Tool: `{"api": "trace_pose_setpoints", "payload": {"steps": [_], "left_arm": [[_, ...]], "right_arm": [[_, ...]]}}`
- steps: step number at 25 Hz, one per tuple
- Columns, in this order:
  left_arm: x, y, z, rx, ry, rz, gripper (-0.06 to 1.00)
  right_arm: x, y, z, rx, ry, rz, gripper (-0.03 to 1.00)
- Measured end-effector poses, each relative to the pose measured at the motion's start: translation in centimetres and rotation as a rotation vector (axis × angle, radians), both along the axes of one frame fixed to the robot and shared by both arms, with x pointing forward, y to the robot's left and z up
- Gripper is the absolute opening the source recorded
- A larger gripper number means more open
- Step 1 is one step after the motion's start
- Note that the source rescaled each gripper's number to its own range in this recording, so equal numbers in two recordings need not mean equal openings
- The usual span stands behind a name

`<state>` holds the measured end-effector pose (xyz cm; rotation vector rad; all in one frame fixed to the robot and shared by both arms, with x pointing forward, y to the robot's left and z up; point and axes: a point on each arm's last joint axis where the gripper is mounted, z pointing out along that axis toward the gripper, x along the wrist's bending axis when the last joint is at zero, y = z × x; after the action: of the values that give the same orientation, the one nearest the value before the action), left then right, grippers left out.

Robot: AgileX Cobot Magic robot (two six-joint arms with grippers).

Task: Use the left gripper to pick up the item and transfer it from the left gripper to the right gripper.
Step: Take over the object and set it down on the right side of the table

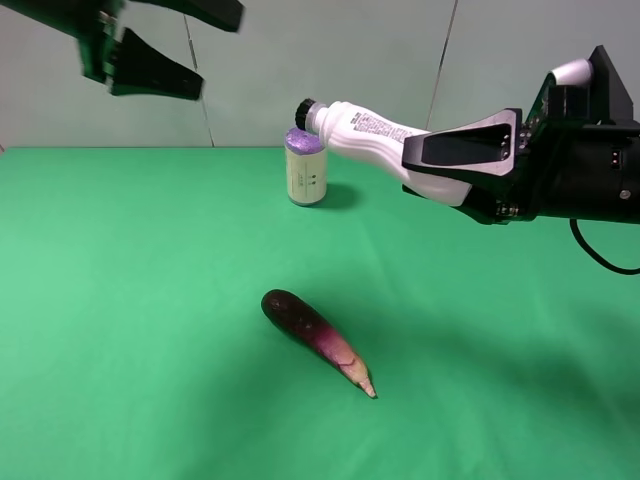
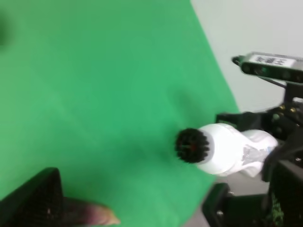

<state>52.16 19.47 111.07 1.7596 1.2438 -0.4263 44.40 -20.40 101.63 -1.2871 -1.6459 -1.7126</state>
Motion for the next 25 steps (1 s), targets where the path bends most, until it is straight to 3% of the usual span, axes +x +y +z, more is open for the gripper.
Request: {"api": "trace_pose_setpoints", "payload": {"steps": [6, 12, 19, 25], "left_arm": [[-1.9, 3.7, 2.0, 0.147, -0.064, 0.097, 0.75], [-5.0, 5.4, 3.8, 0.330, -0.117, 0.174, 0.75], [-9.1, 6.6, 6.0, 0.433, -0.195, 0.277, 0.75], [-13.5, 7.4, 5.3, 0.497, -0.223, 0.348, 0.75]], "right_arm": [[0.0, 0.0, 0.0, 0.000, 0.000, 0.000, 0.02], [0.0, 0.0, 0.0, 0.000, 0.000, 0.000, 0.02], [0.0, 0.0, 0.0, 0.000, 0.000, 0.000, 0.02], [0.0, 0.0, 0.0, 0.000, 0.000, 0.000, 0.02]]}}
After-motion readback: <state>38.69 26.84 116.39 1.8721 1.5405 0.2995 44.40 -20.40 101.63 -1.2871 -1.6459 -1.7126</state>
